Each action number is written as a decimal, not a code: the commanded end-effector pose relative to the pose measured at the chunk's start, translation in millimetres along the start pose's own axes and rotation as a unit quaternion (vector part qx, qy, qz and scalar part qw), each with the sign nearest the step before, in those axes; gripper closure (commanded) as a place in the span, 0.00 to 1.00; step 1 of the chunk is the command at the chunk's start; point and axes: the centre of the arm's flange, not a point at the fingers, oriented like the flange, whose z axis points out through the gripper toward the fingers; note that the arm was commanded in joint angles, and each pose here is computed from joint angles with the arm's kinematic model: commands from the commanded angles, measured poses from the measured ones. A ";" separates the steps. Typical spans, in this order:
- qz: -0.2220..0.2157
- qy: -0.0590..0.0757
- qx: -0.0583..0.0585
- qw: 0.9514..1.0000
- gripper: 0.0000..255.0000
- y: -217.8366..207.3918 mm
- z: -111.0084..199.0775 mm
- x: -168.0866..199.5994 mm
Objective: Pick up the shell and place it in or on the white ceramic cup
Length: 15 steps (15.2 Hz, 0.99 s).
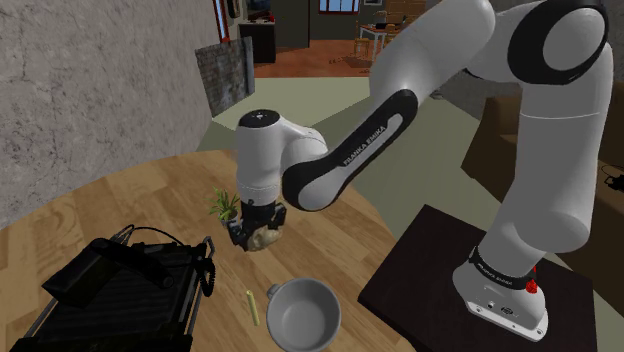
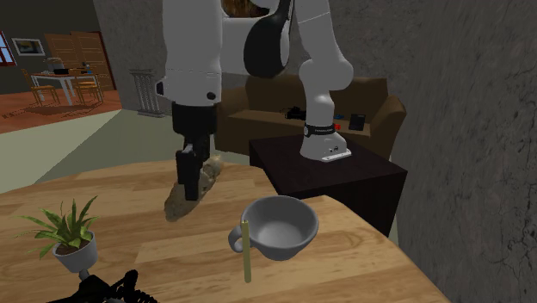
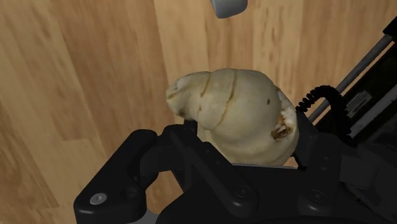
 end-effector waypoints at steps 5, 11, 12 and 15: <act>0.001 0.000 0.000 1.000 1.00 7.2 -7.8 -76.5; 0.001 0.000 0.000 1.000 1.00 14.0 -18.8 -154.7; 0.001 0.000 0.000 1.000 1.00 15.1 -20.6 -167.7; 0.001 0.000 0.000 1.000 1.00 16.5 -10.9 -174.3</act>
